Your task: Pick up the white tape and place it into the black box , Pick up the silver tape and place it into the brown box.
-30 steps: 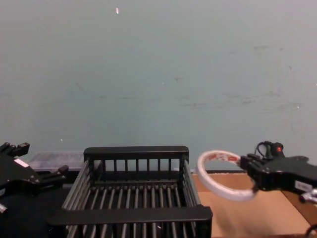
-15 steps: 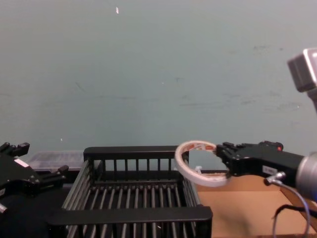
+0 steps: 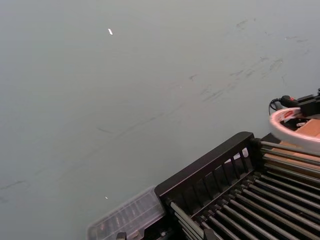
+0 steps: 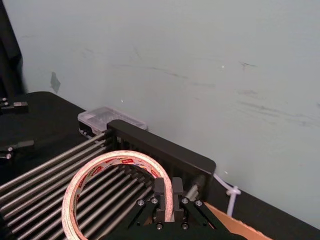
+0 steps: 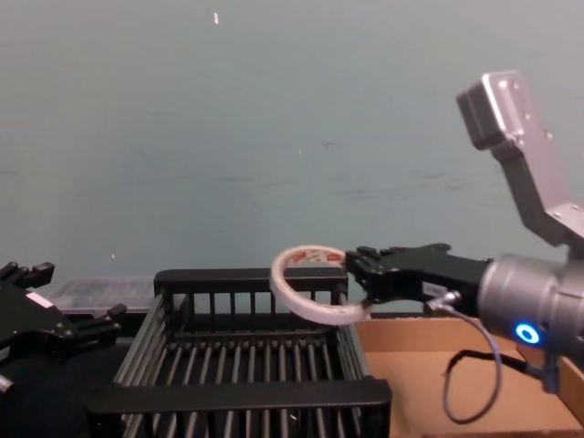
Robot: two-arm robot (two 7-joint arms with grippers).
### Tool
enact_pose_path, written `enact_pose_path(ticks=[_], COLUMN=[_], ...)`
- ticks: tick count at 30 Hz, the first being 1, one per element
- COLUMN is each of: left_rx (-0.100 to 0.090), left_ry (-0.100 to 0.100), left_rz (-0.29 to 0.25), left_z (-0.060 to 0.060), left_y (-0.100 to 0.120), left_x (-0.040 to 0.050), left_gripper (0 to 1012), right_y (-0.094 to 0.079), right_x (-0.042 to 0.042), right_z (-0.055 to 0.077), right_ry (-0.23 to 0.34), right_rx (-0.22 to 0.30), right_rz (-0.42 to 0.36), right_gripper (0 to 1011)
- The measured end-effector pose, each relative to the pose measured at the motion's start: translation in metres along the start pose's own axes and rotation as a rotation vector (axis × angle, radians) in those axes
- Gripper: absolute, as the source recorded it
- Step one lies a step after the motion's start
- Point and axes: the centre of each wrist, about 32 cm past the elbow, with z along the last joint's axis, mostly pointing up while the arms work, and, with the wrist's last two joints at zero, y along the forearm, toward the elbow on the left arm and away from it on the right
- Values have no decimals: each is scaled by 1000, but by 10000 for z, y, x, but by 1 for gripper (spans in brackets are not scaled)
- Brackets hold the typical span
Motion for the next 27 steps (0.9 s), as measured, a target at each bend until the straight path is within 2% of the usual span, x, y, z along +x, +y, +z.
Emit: enact_pose_path(ticks=[17,27], left_rx=[0,0], left_ry=[0,0], left_rz=[0,0], left_z=[0,0], left_y=[0,0], left_x=[0,0], left_gripper=[1001,1001], right_y=[233,244], right_x=[-44,-43], right_z=[1,1], right_ry=[-27,-33], right_rx=[-44,-50], right_rz=[29,29], right_gripper=[95,95])
